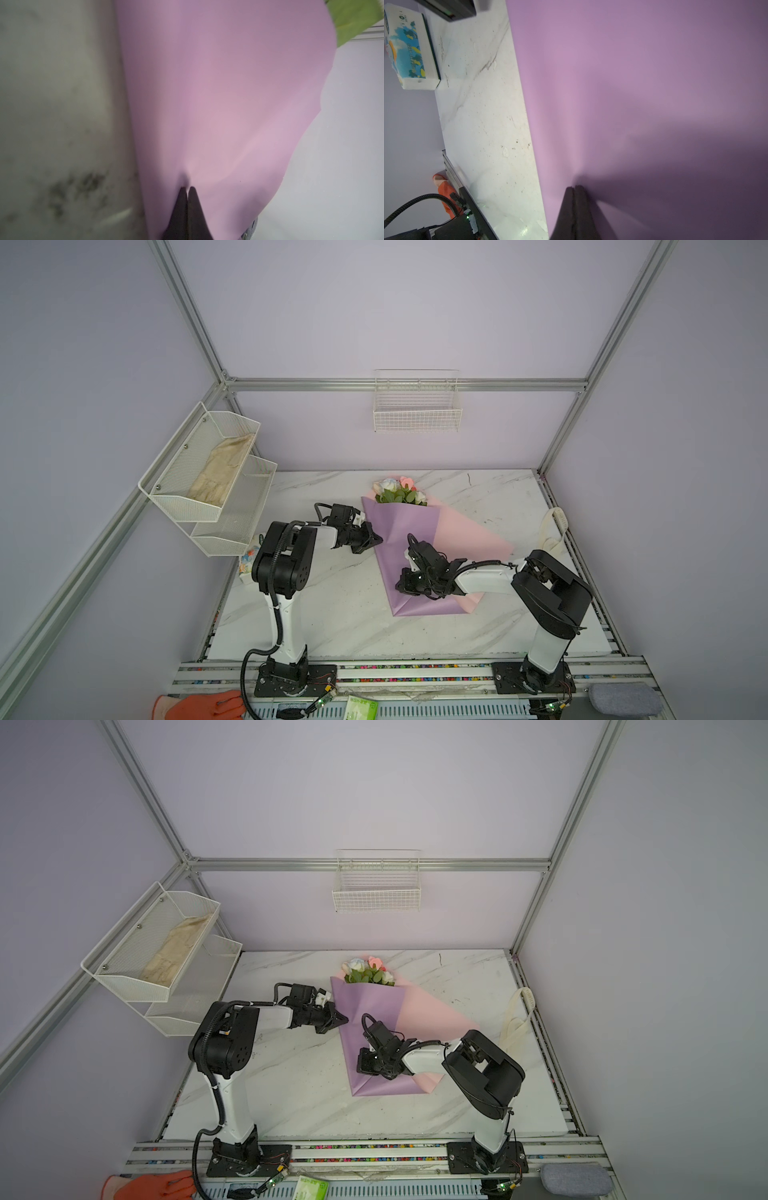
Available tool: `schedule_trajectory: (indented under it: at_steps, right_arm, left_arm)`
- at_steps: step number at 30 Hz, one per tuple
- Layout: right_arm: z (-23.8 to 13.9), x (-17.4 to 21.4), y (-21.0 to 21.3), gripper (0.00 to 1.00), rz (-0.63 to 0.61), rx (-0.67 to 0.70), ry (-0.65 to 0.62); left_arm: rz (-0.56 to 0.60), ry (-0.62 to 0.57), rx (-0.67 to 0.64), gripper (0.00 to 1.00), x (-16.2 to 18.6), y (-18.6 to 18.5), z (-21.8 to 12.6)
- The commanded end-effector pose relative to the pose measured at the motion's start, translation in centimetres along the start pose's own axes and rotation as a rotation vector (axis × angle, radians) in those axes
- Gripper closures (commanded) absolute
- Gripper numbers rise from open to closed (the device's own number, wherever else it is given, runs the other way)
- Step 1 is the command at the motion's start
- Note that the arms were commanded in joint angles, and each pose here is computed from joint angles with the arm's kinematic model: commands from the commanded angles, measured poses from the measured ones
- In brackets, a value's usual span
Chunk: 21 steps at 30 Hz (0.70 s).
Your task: Tie the bouquet of fake flowers
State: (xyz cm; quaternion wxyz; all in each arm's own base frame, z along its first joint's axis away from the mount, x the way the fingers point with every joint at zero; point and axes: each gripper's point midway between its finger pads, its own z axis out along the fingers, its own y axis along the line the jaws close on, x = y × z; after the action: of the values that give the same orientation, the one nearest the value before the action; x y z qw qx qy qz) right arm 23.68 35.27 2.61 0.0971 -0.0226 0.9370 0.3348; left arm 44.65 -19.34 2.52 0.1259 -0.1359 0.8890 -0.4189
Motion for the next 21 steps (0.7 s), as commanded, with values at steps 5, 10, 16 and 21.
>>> schedule_trajectory:
  at_steps: [5, 10, 16, 21]
  right_arm:
    - [0.0, 2.9, -4.0, 1.0, 0.027, 0.143, 0.088]
    - [0.0, 3.0, -4.2, 1.0, 0.028, 0.147, 0.095]
    - [-0.1, 3.2, -4.1, 1.0, 0.02, 0.144, 0.105]
    - [-0.2, 3.3, -4.0, 1.0, 0.015, 0.143, 0.112]
  left_arm:
    - [-0.003, -0.094, -0.091, 1.0, -7.1, 2.8, -0.5]
    - [-0.031, -0.124, -0.112, 1.0, -9.8, 4.5, -1.4]
    - [-0.05, -0.145, -0.088, 1.0, -13.2, 4.6, -1.5]
    - [-0.059, -0.162, -0.045, 0.99, -15.6, 3.2, -1.1]
